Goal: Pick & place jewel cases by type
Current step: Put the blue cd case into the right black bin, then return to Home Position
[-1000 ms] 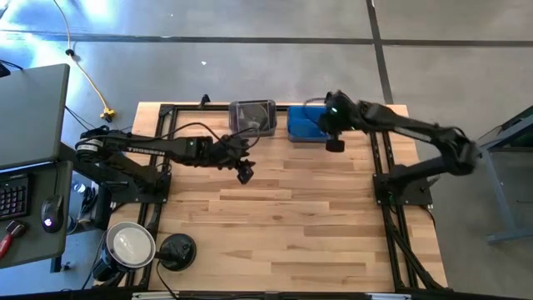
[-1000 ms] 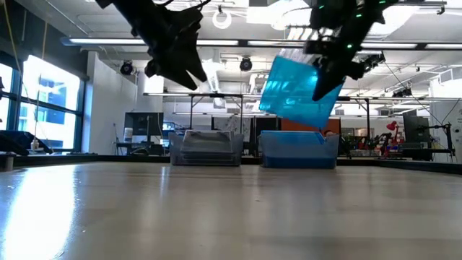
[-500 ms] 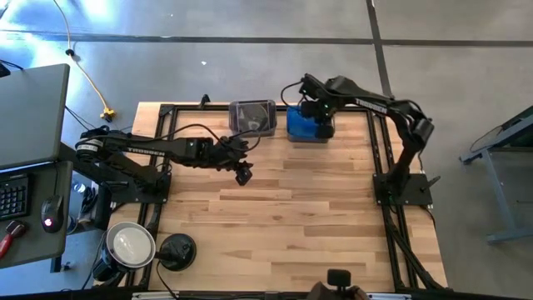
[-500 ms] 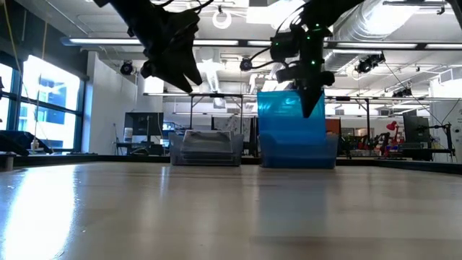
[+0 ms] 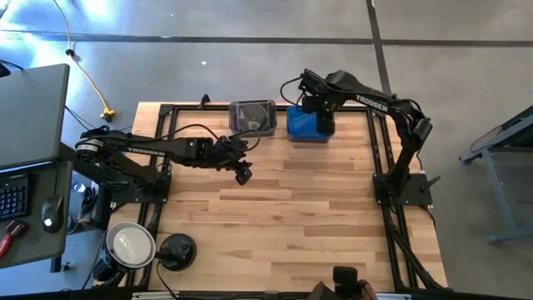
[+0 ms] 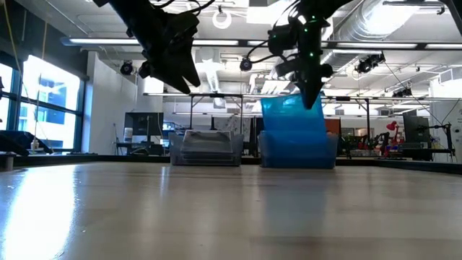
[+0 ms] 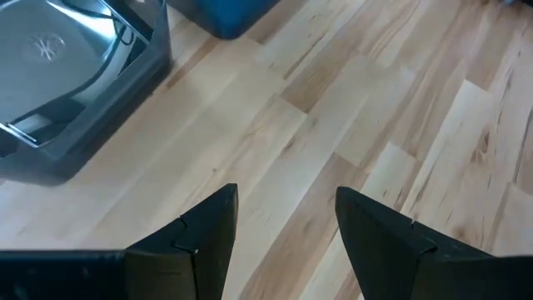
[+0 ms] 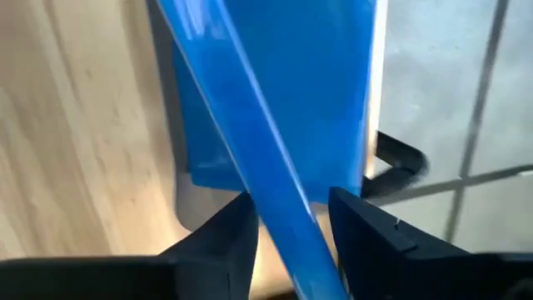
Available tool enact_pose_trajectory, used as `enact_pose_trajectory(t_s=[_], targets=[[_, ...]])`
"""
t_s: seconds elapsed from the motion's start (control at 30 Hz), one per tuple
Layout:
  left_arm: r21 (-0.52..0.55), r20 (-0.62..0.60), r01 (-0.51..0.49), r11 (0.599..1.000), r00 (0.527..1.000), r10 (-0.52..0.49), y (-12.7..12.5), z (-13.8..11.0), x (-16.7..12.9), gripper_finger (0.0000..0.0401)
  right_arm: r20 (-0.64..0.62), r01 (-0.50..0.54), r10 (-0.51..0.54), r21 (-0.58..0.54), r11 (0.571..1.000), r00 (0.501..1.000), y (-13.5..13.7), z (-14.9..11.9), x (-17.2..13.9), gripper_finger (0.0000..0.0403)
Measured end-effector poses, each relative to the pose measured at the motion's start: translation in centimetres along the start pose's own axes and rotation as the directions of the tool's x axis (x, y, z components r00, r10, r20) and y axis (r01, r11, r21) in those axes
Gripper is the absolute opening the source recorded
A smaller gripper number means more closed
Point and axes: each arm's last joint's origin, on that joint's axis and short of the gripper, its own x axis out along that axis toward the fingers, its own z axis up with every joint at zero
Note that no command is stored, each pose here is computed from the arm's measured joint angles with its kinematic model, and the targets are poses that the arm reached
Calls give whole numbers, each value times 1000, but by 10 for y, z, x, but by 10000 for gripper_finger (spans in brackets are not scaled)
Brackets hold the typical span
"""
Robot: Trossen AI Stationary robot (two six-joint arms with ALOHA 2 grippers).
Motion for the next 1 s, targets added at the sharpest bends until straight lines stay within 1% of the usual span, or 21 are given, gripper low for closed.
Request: enact_pose_trajectory(t_s=[0.1, 0.17, 0.3, 0.37, 0.47, 0.57, 0.73, 0.8, 0.87, 0.93, 1.0], targets=[[-7, 0, 0, 1000, 1000, 0, 0, 0, 0, 202, -39, 48, -49, -31, 998, 998, -3, -2, -6, 147], [-15, 0, 0, 1000, 1000, 0, 0, 0, 0, 202, -34, 60, -61, -32, 998, 998, -4, -1, -10, 150], [-22, 0, 0, 1000, 1000, 0, 0, 0, 0, 202, 30, -13, 13, -8, 1000, 999, -6, -1, -13, 150], [-22, 0, 0, 1000, 1000, 0, 0, 0, 0, 202, 31, -10, 11, -13, 1000, 999, -8, -1, -14, 149], [-22, -1, 1, 1000, 1000, -1, 0, 0, 0, 202, -31, 72, -72, -13, 997, 997, -12, -5, -13, 145], [-21, -4, 1, 1000, 1000, -1, 0, 0, 0, 202, -114, 152, -154, -21, 988, 982, -15, -10, -14, 146], [-12, -30, -26, 1000, 999, 26, 2, -3, 0, 202, -270, 279, -282, -52, 959, 921, -17, -23, -21, 145], [-9, -29, -60, 998, 998, 59, 4, -4, -1, 202, -304, 326, -321, -33, 945, 897, -16, -30, -29, 142], [-3, -22, -108, 994, 994, 108, 9, -5, -10, 202, -307, 351, -334, 2, 936, 891, -11, -37, -41, 137], [-4, 16, -169, 986, 986, 169, 15, -3, -22, 202, -267, 346, -317, 70, 936, 910, -6, -46, -56, 131], [7, 26, -221, 975, 975, 221, 24, -5, -40, 202, -172, 299, -270, 168, 939, 947, 0, -56, -74, 126]])
